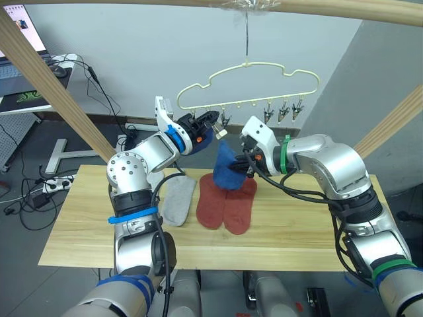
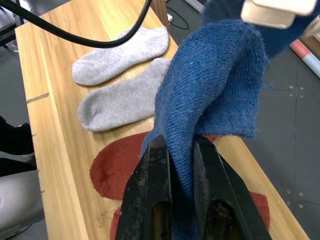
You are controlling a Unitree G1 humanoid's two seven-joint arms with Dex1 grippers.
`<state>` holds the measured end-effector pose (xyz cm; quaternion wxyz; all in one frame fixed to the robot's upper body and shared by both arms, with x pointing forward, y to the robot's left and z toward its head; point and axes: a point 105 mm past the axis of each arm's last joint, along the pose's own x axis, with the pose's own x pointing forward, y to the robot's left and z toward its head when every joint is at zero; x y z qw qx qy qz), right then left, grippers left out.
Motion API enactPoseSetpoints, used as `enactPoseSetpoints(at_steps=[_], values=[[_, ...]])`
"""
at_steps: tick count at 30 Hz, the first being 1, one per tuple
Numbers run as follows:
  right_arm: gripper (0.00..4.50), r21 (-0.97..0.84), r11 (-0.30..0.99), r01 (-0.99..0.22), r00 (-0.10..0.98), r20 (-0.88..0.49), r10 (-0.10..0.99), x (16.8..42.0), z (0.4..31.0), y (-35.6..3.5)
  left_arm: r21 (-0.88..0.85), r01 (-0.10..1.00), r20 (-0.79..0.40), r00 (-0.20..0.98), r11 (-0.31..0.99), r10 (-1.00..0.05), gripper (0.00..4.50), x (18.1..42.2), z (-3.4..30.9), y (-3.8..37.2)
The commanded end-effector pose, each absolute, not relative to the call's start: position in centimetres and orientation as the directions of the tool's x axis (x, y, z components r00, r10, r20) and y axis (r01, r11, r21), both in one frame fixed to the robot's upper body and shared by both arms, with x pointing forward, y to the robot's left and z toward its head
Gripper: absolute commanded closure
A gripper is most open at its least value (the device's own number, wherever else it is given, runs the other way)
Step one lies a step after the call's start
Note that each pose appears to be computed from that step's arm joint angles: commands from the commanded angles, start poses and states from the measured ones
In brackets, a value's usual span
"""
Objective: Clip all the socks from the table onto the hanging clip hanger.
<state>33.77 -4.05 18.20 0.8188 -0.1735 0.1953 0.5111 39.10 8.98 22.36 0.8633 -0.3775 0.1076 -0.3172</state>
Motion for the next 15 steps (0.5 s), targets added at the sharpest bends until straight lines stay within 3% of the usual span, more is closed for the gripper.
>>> enactPoseSetpoints(at_steps=[1, 15], values=[[3.93, -0.141, 0.404, -0.904, 0.420, -0.474, 0.774, 34.0, 19.5, -3.7, -0.698, 0.505, 0.084, 0.761, 0.507, -0.643, 4.42, 38.5, 23.3, 8.6], [3.93, -0.166, 0.403, -0.900, 0.433, -0.452, 0.780, 35.3, 20.4, -2.8, -0.693, 0.505, 0.078, 0.762, 0.515, -0.643, 4.42, 38.5, 23.1, 8.3]])
